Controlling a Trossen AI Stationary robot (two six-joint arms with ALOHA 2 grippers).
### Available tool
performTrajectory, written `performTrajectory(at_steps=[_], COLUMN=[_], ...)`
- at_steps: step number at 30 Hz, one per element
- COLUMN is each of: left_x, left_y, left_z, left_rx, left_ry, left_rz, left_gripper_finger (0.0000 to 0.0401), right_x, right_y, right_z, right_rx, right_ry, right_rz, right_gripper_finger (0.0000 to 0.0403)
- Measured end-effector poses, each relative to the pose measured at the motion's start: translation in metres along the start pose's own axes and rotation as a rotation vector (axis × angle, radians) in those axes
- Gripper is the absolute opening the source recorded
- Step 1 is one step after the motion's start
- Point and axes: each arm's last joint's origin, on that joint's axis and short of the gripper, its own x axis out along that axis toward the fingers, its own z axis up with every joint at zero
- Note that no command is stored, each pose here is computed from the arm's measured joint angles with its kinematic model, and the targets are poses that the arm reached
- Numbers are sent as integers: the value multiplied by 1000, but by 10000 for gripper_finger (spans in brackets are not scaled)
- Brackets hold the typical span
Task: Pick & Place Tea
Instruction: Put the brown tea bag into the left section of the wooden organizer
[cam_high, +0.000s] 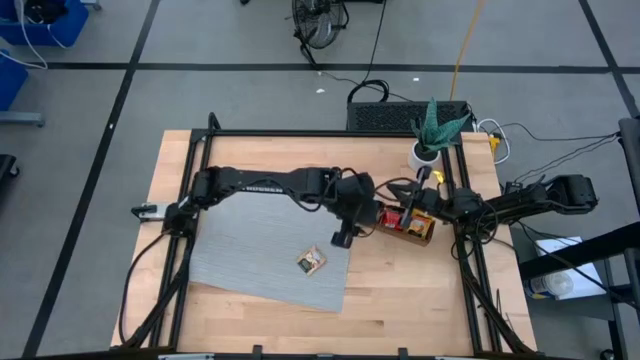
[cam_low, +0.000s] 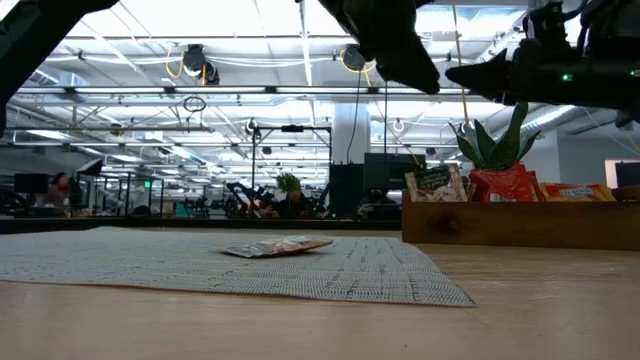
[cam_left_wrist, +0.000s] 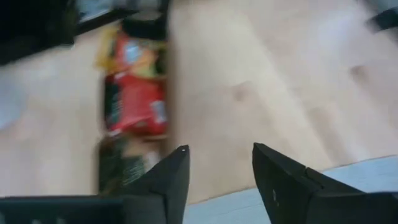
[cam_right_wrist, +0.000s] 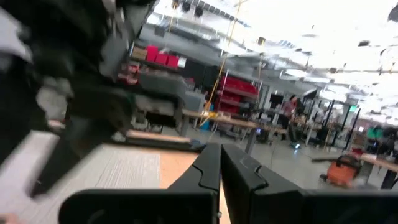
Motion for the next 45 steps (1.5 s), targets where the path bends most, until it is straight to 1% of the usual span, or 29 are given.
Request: performTrajectory(at_steps=[2, 4, 6, 8, 10, 11, 13, 16, 18, 21, 23, 26, 29, 32, 37, 41, 45], left_x=[-2, -10, -23, -37, -42, -42, -35, -19, -7, 11, 20, 29, 33, 34, 35, 33, 32], left_y=[1, 1, 3, 4, 4, 1, -6, -20, -33, -50, -60, -69, -74, -79, -81, -74, -70], left_z=[1, 1, 4, 5, 3, -1, -15, -53, -79, -111, -125, -138, -136, -133, -132, -134, -137], left_rx=[-6, -6, -11, -27, -50, -74, -144, -302, -420, -569, -639, -657, -630, -654, -704, -770, -843], left_ry=[-26, -31, -53, -55, -57, -40, 51, 303, 474, 640, 714, 775, 764, 747, 730, 727, 736], left_rz=[-51, -59, -48, -63, -95, -129, -210, -306, -334, -327, -267, -91, 62, 161, 191, 298, 335], left_gripper_finger=[163, 150, 139, 129, 123, 120, 118, 120, 120, 120, 120, 120, 120, 120, 120, 120, 120], right_x=[0, 0, 0, 0, 0, 0, 0, 0, 0, 0, 0, 0, 0, 0, 0, 0, 0], right_y=[1, 2, 3, 3, 4, 4, 4, 4, 4, 4, 4, 4, 3, 3, 4, 4, 4], right_z=[-3, -6, -9, -10, -11, -12, -12, -12, -12, -12, -12, -12, -11, -11, -11, -11, -11], right_rx=[0, 0, -7, -10, -14, -15, -15, -8, -9, -8, -7, 7, 19, 36, 47, 62, 63], right_ry=[35, 67, 95, 106, 118, 122, 123, 125, 127, 124, 124, 121, 115, 115, 115, 116, 116], right_rz=[11, 20, 29, 33, 36, 37, 37, 37, 38, 37, 37, 35, 33, 32, 32, 32, 33], right_gripper_finger=[1, 2, 1, 1, 1, 2, 2, 1, 1, 2, 1, 1, 2, 1, 2, 1, 1])
